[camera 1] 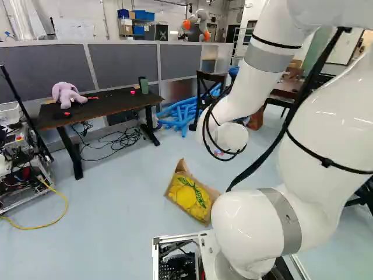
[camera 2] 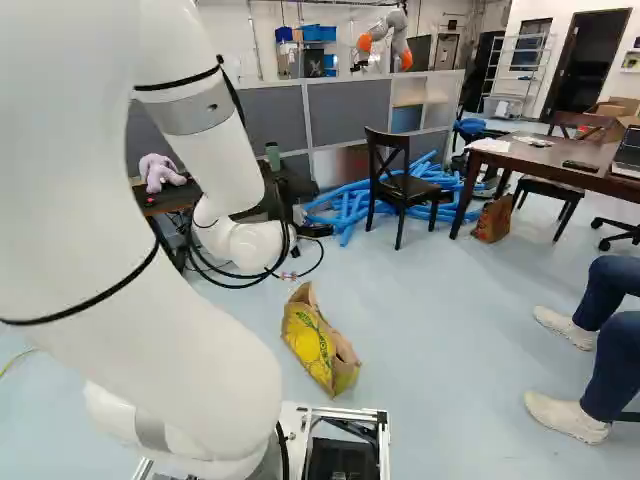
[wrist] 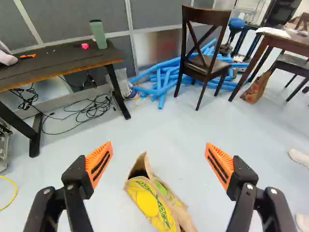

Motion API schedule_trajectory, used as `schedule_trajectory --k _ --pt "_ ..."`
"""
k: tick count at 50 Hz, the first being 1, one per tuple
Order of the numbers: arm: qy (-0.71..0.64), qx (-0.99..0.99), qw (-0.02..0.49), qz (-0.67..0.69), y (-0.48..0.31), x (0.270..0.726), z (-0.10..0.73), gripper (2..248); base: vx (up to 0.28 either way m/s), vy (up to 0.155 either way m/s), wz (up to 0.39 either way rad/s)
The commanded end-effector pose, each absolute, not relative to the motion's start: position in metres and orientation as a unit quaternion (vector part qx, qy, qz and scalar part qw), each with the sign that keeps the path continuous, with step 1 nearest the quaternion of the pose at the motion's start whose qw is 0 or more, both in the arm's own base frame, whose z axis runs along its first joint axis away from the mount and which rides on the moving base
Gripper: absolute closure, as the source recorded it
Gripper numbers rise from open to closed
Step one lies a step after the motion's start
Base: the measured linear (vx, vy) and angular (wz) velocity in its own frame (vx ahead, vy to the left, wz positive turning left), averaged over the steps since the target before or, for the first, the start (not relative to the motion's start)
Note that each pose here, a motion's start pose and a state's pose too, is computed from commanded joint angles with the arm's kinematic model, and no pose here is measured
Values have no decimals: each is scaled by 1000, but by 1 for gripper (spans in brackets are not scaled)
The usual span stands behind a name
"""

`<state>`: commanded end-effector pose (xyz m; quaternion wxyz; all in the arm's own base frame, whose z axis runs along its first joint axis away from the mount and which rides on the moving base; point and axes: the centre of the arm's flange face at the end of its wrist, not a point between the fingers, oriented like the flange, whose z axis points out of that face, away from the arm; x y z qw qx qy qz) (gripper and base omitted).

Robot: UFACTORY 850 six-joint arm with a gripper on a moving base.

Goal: Pick up the bag on the ground and place it on the table

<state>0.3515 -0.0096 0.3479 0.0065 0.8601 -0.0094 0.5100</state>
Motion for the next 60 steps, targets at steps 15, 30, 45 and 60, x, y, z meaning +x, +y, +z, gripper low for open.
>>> schedule_trajectory --k 15,30,45,60 --pt "-2 884 4 467 -10 382 328 3 0 0 0" --pt "10 909 1 416 -9 408 304 3 0 0 0" --pt "22 932 0 363 -9 433 279 3 0 0 0" --pt "39 947 -2 318 -9 458 254 3 0 0 0"
